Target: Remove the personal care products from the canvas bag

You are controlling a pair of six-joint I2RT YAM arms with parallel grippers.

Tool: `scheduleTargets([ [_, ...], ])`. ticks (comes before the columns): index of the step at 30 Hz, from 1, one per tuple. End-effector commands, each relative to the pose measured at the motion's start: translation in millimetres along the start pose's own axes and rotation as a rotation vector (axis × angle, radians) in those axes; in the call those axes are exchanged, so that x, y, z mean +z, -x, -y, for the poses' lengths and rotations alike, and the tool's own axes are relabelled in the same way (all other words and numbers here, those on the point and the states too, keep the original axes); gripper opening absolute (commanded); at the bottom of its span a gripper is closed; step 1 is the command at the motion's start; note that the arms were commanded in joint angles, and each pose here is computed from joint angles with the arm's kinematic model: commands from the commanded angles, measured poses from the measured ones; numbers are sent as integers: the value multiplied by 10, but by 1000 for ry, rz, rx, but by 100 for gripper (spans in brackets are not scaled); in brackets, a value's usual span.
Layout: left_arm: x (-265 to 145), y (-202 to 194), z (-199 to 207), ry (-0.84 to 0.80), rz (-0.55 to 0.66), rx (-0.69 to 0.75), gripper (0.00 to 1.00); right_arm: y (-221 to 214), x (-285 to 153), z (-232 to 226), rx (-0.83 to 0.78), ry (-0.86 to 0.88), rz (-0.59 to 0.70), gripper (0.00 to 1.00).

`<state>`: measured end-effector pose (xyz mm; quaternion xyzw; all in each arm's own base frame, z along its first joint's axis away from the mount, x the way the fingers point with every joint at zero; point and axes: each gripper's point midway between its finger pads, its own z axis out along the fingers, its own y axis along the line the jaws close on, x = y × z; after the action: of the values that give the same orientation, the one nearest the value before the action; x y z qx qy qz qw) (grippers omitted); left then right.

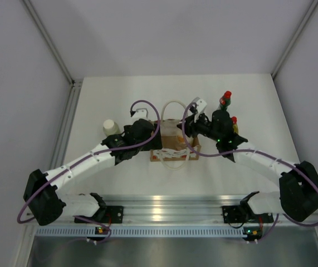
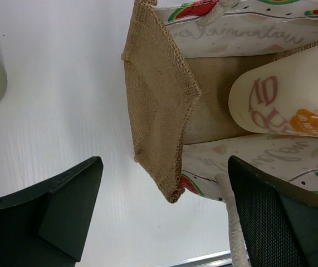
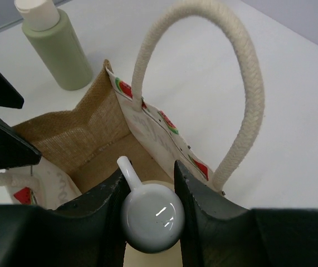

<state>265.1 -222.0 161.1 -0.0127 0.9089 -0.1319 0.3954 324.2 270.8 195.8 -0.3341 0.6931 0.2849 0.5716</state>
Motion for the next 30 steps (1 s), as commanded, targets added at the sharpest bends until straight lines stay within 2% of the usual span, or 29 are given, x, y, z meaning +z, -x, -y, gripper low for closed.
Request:
scheduleTargets([
  [1,-41,111,30,-9,44,-28,98,1184,-216,-22,-128,3,286,0],
  [8,-40,121,41,-10,45,-33,98,1560,-448,-48,-131,-22,322,0],
  [14,-32,134,61,-12,45,-37,98,2104,-819,-61,-135,-78,394,0],
  [21,-43,146,84,-21,44,-41,98,2387,-1362,100,-79,-266,438,0],
  [25,-63,170,116,-34,44,-46,98,2327,-1600,275,-38,-406,431,0],
  [30,-104,208,139,-48,53,-57,98,1962,-1798,418,-8,-531,380,0],
])
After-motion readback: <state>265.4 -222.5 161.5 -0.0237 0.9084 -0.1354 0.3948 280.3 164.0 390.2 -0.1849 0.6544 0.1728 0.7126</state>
